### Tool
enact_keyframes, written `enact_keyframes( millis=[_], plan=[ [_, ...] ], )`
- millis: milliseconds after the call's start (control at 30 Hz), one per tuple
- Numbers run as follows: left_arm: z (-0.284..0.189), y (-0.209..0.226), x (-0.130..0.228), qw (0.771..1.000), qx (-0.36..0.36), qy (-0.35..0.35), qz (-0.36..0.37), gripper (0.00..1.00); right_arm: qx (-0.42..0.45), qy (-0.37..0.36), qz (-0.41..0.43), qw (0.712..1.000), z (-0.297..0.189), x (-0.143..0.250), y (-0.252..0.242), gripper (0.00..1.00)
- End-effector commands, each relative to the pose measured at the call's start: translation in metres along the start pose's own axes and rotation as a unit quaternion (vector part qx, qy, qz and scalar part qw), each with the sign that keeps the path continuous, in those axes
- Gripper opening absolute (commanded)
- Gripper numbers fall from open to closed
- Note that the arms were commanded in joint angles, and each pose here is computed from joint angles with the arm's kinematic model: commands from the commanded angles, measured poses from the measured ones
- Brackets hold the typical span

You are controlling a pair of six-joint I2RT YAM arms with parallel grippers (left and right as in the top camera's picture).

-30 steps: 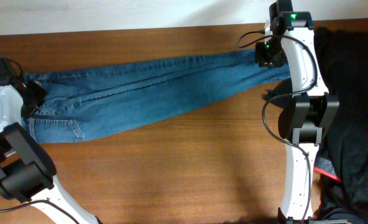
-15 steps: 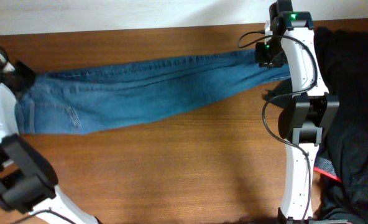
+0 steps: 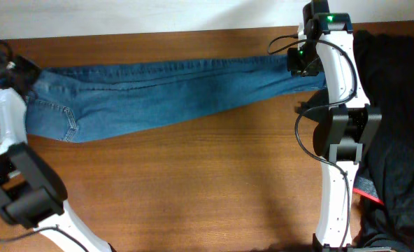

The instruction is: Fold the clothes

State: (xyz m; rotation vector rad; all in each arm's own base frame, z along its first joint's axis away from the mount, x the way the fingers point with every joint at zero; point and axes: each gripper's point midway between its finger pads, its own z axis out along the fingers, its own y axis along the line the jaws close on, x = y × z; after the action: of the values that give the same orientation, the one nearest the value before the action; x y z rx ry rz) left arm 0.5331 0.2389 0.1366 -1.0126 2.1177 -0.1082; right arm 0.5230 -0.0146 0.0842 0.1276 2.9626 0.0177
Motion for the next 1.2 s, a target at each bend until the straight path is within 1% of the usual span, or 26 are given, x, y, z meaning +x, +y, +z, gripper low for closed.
enact_keyframes(
  millis=[0, 133, 233, 333, 533, 567, 633, 700, 767, 900, 1033, 1167],
  plan=[
    [0.02, 0.022, 0.006, 0.999, -0.05, -0.004, -0.006, 0.0, -0.002, 0.006, 0.002, 1.0, 0.003, 0.002, 0.0, 0.27],
    [0.027, 0.042, 0.009, 0.995, -0.097, -0.01, 0.004, 0.0, 0.002, 0.005, 0.002, 1.0, 0.003, 0.002, -0.002, 0.27],
    [0.026, 0.051, 0.005, 0.992, -0.121, -0.021, 0.014, 0.0, 0.024, 0.004, 0.005, 1.0, 0.003, 0.002, -0.01, 0.27],
    [0.025, 0.054, 0.002, 0.991, -0.132, -0.029, 0.015, 0.0, 0.036, -0.006, 0.021, 0.999, 0.002, -0.003, -0.018, 0.27],
    [0.027, 0.053, 0.002, 0.991, -0.13, -0.031, 0.015, 0.0, 0.037, -0.064, 0.013, 0.997, 0.0, -0.032, -0.024, 0.28],
    [0.027, 0.053, 0.001, 0.991, -0.129, -0.032, 0.015, 0.0, 0.036, -0.076, 0.016, 0.996, 0.0, -0.038, -0.026, 0.33],
    [0.027, 0.053, 0.001, 0.991, -0.129, -0.032, 0.015, 0.0, 0.037, -0.099, 0.022, 0.994, -0.002, -0.049, -0.031, 0.47],
    [0.027, 0.053, 0.001, 0.991, -0.129, -0.032, 0.015, 0.0, 0.047, -0.119, 0.032, 0.991, -0.005, -0.059, -0.043, 0.52],
    [0.027, 0.053, 0.001, 0.991, -0.129, -0.031, 0.015, 0.0, 0.059, -0.133, 0.064, 0.987, -0.007, -0.064, -0.061, 0.55],
    [0.027, 0.054, 0.003, 0.991, -0.131, -0.029, 0.015, 0.0, 0.045, -0.146, 0.098, 0.983, -0.009, -0.069, -0.089, 0.55],
    [0.027, 0.054, 0.003, 0.991, -0.131, -0.029, 0.015, 0.0, 0.021, -0.133, 0.116, 0.984, 0.0, -0.062, -0.109, 0.54],
    [0.027, 0.054, 0.003, 0.991, -0.131, -0.029, 0.015, 0.0, 0.001, -0.112, 0.129, 0.985, 0.017, -0.052, -0.119, 0.54]
  ],
)
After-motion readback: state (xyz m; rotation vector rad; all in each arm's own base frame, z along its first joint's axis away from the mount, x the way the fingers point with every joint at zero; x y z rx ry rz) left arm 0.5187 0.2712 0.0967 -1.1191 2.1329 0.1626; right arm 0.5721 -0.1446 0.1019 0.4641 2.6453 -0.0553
